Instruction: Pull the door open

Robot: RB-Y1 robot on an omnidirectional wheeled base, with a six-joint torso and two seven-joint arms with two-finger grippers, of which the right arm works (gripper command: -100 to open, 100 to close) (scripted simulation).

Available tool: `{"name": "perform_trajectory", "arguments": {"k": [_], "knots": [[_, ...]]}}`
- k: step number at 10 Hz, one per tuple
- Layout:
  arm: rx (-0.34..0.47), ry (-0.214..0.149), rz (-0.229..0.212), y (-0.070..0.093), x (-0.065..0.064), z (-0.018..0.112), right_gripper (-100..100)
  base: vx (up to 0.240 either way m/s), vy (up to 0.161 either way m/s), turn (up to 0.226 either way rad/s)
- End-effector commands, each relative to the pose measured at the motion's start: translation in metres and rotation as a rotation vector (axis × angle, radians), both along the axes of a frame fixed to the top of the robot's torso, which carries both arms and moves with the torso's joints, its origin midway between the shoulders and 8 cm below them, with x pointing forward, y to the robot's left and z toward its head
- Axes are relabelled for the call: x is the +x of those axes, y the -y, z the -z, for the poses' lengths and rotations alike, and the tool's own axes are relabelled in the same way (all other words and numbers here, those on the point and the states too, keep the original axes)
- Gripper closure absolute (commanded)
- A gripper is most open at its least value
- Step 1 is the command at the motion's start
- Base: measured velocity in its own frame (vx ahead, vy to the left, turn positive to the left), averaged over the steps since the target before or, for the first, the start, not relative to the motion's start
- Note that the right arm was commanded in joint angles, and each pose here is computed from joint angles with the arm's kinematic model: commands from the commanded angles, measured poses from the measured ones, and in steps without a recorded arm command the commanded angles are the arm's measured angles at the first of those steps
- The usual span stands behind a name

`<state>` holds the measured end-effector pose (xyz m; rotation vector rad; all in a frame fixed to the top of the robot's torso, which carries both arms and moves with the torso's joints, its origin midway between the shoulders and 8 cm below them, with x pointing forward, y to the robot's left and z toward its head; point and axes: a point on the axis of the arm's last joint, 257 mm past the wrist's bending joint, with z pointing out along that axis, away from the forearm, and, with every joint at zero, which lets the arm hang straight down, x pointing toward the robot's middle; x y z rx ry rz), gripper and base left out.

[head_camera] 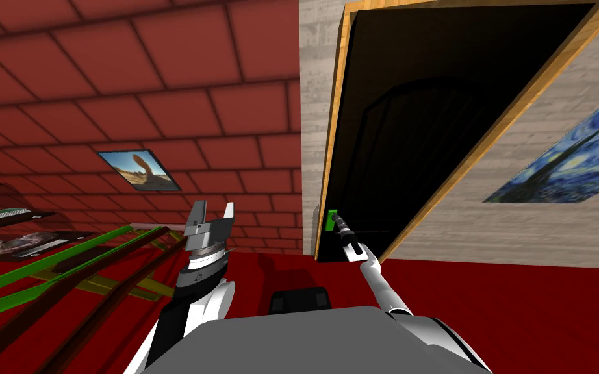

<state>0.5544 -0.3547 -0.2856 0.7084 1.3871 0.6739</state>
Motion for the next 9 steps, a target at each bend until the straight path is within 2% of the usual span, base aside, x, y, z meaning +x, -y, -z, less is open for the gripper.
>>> {"name": "perform_trajectory", "arguments": {"k": [1, 3, 5, 6, 7, 8, 9], "knots": [[0.048, -0.006, -0.015, -0.0126, 0.0002, 0.0049, 100, -0.045, -0.020, 0.019], [0.146, 0.001, -0.014, -0.0124, 0.0030, 0.0044, 100, -0.052, -0.032, 0.067], [0.213, 0.005, -0.014, -0.0122, 0.0043, 0.0042, 100, -0.051, -0.027, 0.036], [0.222, 0.005, -0.014, -0.0122, 0.0043, 0.0042, 100, -0.040, -0.020, 0.033], [0.275, 0.009, -0.013, -0.0120, 0.0058, 0.0040, 100, -0.044, -0.019, 0.050], [0.280, 0.009, -0.013, -0.0120, 0.0058, 0.0040, 100, -0.042, -0.023, 0.021], [0.334, 0.013, -0.012, -0.0117, 0.0072, 0.0039, 100, -0.047, -0.029, 0.052]]}}
